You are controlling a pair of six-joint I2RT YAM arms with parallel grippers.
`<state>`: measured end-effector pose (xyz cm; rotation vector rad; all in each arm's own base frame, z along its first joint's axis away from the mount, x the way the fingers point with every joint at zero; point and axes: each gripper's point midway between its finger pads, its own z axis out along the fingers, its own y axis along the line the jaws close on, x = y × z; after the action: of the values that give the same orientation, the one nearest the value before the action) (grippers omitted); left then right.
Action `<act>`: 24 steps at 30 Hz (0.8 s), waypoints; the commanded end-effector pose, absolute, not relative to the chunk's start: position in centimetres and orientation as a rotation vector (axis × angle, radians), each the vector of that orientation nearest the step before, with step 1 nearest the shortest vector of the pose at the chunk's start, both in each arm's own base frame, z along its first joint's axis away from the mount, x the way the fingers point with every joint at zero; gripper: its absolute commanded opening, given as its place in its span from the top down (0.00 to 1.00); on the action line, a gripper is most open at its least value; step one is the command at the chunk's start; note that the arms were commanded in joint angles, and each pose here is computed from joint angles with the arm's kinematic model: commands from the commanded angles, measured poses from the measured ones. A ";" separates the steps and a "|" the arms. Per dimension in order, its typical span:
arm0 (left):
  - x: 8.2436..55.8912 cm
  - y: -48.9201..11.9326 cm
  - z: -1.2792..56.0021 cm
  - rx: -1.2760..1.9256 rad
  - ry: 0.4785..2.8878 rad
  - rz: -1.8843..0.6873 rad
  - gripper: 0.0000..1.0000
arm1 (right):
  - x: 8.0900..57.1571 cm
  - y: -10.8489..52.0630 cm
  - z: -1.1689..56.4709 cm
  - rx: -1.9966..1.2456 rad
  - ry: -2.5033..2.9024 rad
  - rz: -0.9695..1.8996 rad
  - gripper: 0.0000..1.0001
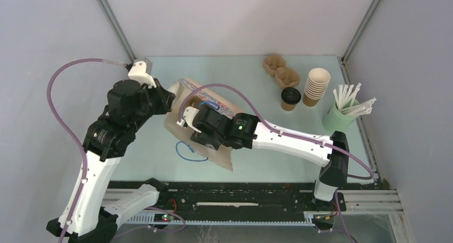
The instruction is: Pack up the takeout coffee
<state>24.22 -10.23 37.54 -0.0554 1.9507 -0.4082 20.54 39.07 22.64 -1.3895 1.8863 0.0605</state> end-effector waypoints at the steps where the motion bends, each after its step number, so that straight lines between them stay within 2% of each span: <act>1: 24.5 -11.1 38.7 -0.050 1.886 -0.472 1.00 | 22.2 40.2 26.0 -1.242 1.816 0.084 0.81; 17: 24.7 -10.9 36.9 -0.001 1.947 -0.415 1.00 | 26.5 38.3 22.7 -1.317 1.756 -0.085 0.82; 24: 24.1 -11.2 36.0 0.044 1.946 -0.433 1.00 | 26.6 39.6 22.2 -1.328 1.731 0.008 0.82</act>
<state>24.41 -10.78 36.18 -0.0070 1.9717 -0.4116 26.13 37.74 20.25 -1.3679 1.8131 -0.0753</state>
